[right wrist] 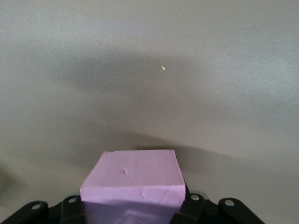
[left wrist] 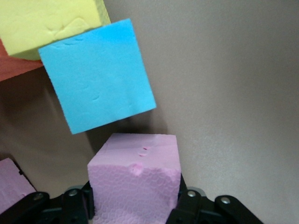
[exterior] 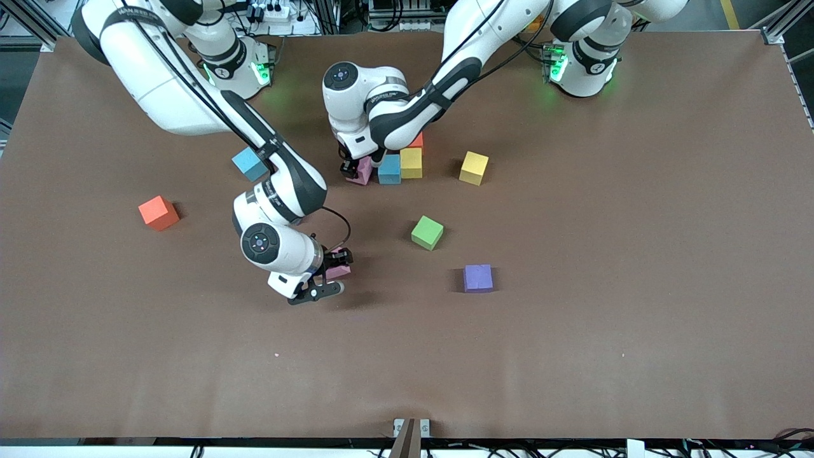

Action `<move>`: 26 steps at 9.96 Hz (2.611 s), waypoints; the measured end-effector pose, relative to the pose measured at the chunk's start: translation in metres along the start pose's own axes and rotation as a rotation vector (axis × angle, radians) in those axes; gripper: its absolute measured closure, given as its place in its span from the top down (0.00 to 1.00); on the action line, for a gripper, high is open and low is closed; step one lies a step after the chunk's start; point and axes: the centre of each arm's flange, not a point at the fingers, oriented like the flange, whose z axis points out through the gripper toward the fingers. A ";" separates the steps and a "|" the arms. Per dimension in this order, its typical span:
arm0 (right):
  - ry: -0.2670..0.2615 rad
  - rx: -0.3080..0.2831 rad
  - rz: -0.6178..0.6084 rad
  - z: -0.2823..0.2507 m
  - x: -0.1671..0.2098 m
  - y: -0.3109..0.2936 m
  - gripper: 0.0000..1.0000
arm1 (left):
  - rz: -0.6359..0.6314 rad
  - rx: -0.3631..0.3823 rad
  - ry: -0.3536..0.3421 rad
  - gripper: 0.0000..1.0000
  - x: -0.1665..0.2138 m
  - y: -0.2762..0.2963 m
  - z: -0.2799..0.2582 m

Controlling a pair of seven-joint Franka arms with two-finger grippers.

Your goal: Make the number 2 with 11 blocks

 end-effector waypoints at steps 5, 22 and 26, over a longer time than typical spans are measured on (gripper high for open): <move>-0.074 -0.053 0.011 -0.049 -0.015 -0.004 0.64 | -0.038 0.008 -0.003 0.60 0.014 0.015 0.001; -0.074 -0.060 0.034 -0.029 -0.036 0.005 0.64 | -0.149 0.082 -0.028 0.60 0.019 0.017 0.004; -0.068 -0.074 0.040 -0.047 -0.042 0.008 0.64 | -0.151 0.099 -0.008 0.86 0.021 0.015 0.007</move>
